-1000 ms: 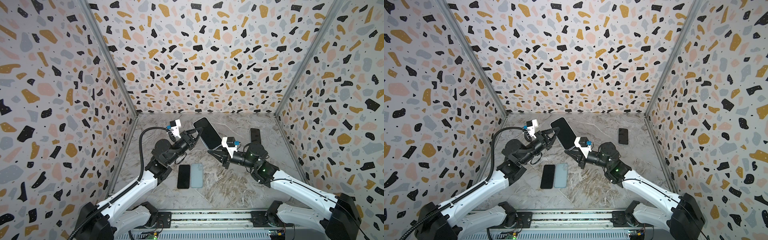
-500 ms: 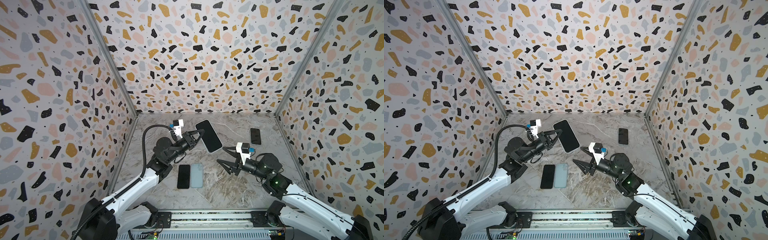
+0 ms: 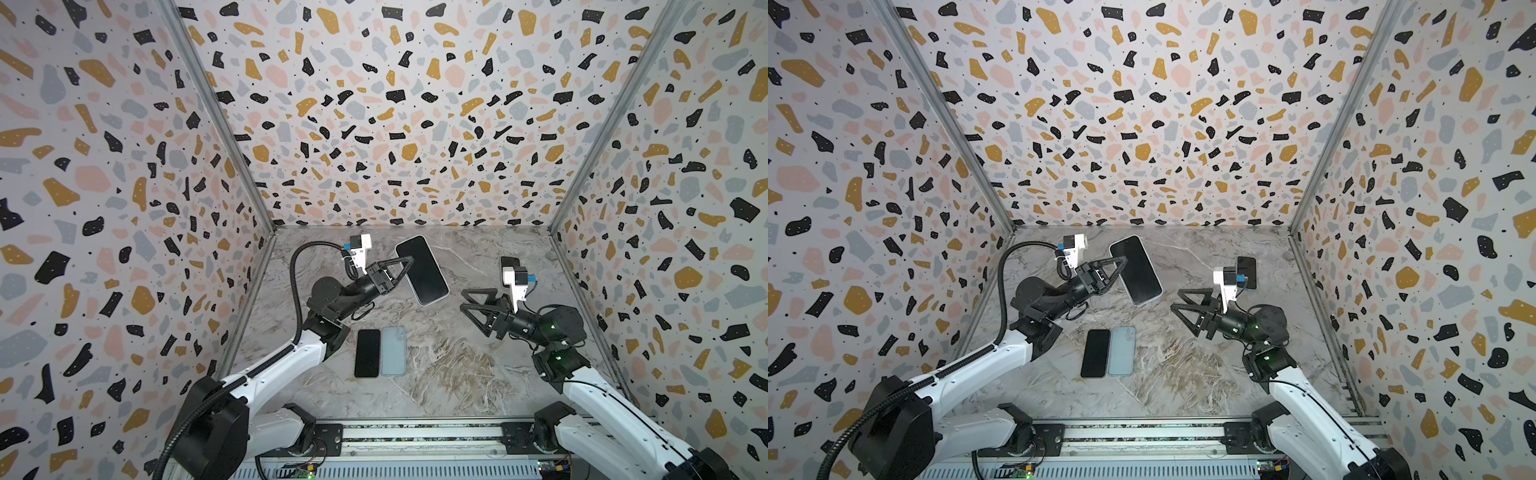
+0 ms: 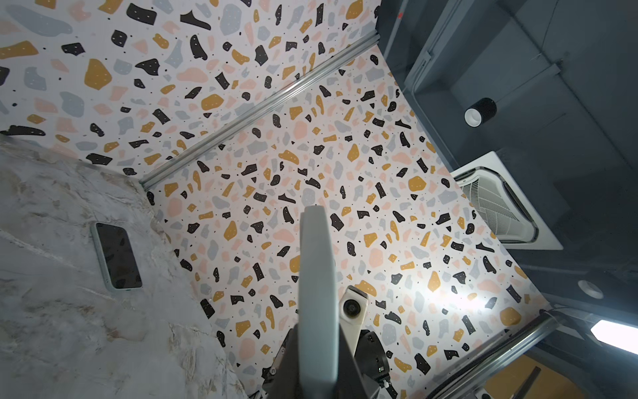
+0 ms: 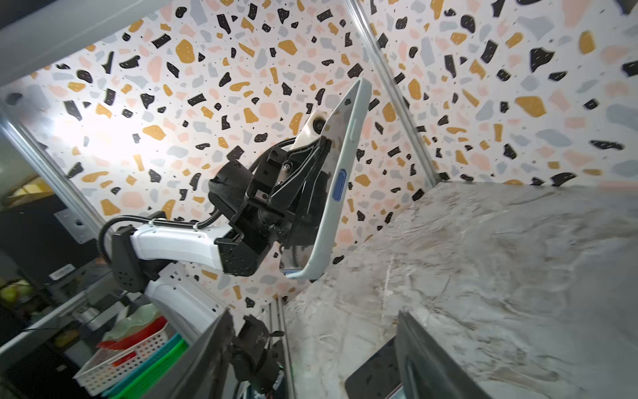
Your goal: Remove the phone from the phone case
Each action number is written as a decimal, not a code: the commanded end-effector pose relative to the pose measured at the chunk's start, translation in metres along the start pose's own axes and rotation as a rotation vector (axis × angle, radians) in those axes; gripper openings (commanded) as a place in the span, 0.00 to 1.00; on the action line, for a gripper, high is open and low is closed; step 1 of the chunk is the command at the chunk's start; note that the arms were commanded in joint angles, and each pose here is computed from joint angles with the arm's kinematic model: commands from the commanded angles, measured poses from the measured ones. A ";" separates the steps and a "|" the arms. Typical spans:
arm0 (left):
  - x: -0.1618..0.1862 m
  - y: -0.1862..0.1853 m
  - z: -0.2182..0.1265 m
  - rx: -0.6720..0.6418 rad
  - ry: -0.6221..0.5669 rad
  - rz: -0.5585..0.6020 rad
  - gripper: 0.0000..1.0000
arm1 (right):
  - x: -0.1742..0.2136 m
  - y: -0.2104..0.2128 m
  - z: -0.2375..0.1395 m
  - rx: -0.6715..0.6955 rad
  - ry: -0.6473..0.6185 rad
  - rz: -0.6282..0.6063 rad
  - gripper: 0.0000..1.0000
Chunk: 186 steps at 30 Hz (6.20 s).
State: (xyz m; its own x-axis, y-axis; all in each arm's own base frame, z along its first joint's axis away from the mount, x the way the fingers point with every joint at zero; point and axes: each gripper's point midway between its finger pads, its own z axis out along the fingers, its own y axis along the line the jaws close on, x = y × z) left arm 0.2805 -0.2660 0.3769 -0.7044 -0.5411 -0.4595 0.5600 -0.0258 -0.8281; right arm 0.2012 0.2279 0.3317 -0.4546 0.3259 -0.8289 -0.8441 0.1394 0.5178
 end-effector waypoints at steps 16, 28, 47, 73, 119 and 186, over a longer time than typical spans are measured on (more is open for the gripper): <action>0.007 -0.053 -0.001 0.218 0.016 0.087 0.00 | -0.022 0.037 0.025 -0.228 -0.029 0.004 0.51; 0.008 -0.050 0.001 0.206 0.021 0.077 0.00 | -0.020 0.046 0.025 -0.282 -0.026 -0.009 0.22; 0.007 -0.051 0.008 0.165 0.056 0.029 0.00 | 0.013 0.051 0.021 -0.337 0.139 -0.298 0.01; 0.044 -0.032 0.031 0.082 0.196 -0.016 0.00 | -0.012 0.056 0.040 -0.339 0.103 -0.647 0.00; 0.007 -0.065 0.015 0.213 0.009 0.058 0.00 | -0.006 0.067 0.029 -0.363 -0.020 -0.063 0.42; 0.052 -0.034 0.050 0.070 0.168 -0.096 0.00 | -0.021 0.031 0.053 -0.243 -0.019 -0.266 0.02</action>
State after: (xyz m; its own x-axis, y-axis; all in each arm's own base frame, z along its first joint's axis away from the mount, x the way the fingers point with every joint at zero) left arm 0.2665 -0.3152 0.4059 -0.7760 -0.4711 -0.4194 0.5237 -0.1107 -0.8447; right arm 0.1770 0.2769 0.3412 -0.2455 0.1982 -0.9489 -0.9671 -0.1178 0.2256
